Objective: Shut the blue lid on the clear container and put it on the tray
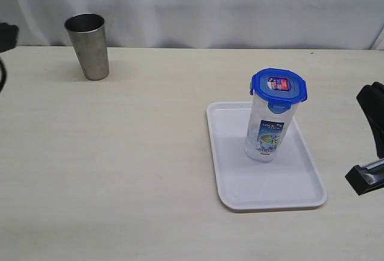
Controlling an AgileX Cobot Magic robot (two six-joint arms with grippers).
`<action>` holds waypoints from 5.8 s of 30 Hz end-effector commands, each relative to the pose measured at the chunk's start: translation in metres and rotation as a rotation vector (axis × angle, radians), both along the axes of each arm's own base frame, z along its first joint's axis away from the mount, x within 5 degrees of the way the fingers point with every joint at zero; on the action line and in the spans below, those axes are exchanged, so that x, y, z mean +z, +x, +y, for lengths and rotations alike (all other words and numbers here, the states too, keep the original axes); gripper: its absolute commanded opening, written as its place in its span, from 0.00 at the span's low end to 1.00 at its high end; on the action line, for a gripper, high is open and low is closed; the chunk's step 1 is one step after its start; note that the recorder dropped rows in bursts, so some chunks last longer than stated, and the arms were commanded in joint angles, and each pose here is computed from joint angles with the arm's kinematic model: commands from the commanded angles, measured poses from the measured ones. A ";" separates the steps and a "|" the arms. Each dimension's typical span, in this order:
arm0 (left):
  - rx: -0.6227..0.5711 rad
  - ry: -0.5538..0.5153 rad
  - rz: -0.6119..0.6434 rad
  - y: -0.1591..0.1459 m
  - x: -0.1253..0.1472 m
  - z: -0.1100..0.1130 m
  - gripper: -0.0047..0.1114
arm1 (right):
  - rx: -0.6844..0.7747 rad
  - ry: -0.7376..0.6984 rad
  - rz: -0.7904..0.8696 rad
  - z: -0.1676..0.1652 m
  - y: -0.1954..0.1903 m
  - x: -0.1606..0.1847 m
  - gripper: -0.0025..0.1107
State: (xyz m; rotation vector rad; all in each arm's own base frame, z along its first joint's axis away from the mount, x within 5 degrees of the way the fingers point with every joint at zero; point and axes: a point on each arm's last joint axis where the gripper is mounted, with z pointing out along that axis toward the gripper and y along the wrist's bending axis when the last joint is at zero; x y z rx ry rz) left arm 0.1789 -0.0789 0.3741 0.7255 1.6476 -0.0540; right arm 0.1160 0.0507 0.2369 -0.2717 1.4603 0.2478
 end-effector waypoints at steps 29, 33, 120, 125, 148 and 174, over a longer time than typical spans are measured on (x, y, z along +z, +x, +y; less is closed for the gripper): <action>-0.026 -0.165 -0.227 -0.128 0.003 0.049 0.04 | -0.002 -0.006 0.000 -0.001 -0.001 -0.001 0.06; -0.027 -0.170 -0.229 -0.128 0.004 0.049 0.04 | -0.002 -0.006 0.000 -0.001 -0.001 -0.001 0.06; 0.561 -0.303 0.048 -0.125 -0.188 0.081 0.04 | -0.002 -0.006 0.000 -0.001 -0.001 -0.001 0.06; 0.561 -0.303 0.048 -0.125 -0.188 0.081 0.04 | -0.002 -0.006 0.000 -0.001 -0.001 -0.001 0.06; 0.562 -0.296 0.048 -0.125 -0.188 0.081 0.04 | -0.089 0.183 -0.282 -0.029 -0.029 0.011 0.06; 0.562 -0.296 0.048 -0.125 -0.188 0.081 0.04 | -0.236 0.079 -0.816 -0.045 -0.095 0.040 0.06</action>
